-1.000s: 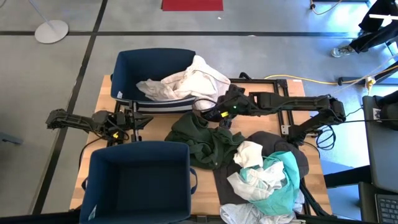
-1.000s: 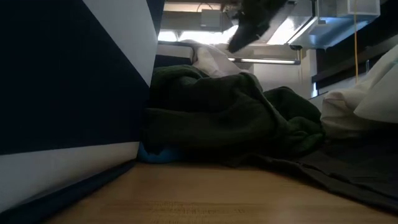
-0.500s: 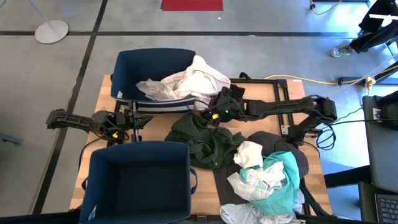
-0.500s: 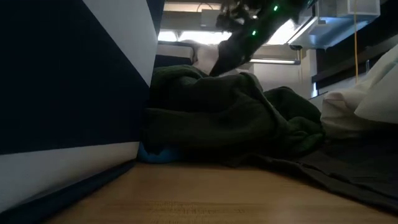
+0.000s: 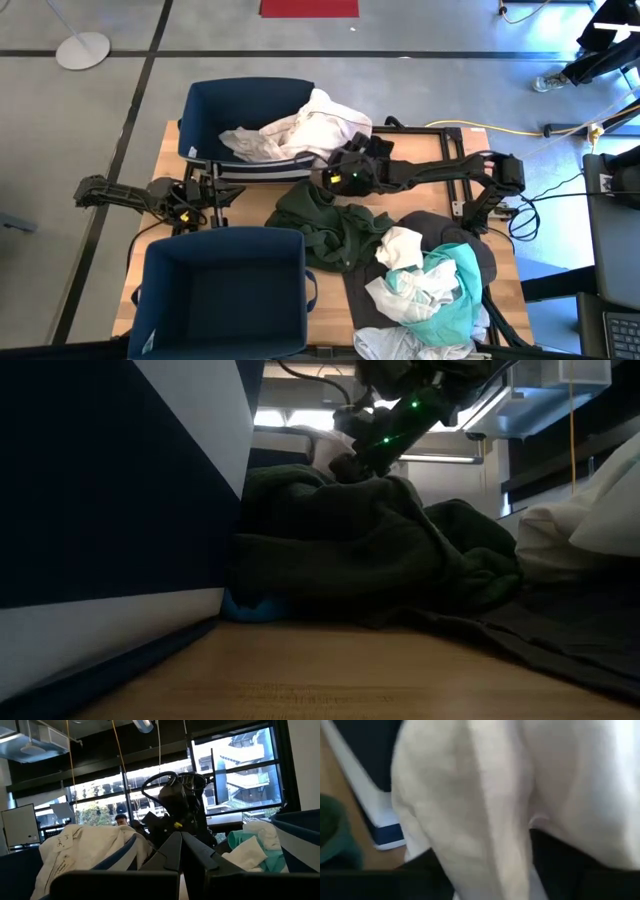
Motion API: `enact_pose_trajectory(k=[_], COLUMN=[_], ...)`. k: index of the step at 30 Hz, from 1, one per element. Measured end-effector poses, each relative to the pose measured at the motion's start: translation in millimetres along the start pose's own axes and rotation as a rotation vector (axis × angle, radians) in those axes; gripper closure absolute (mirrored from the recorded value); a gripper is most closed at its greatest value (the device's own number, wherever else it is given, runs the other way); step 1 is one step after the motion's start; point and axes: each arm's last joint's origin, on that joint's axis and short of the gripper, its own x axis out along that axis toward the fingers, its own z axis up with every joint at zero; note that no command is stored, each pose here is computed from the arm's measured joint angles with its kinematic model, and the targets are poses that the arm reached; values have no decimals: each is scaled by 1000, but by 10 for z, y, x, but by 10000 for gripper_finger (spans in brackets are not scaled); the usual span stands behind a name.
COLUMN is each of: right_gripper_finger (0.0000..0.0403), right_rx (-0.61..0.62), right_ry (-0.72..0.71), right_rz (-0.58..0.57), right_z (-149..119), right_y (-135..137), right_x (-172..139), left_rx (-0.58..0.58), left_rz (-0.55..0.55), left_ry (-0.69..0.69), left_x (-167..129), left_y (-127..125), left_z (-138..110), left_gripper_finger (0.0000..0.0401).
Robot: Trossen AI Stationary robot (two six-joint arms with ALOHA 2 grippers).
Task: Sort clothes
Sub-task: Put the white polo shirt into the top blue laundry bin
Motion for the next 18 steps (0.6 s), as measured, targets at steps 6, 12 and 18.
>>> enact_pose_trajectory(k=[6, 12, 18], right_gripper_finger=[386, 372, 395], right_rx=[-61, -223, -259], right_ry=[16, 34, -67], right_rz=[-39, -202, -259], right_z=[-13, 271, 880], right_y=[-44, -198, -515], right_x=[25, -35, -241], left_rx=[-1, 7, 6], left_rz=[0, 1, 1], left_ry=[-1, -2, -2], left_x=[0, 0, 0], left_y=[0, 1, 1], left_z=[1, 2, 2], left_gripper_finger=[401, 401, 401])
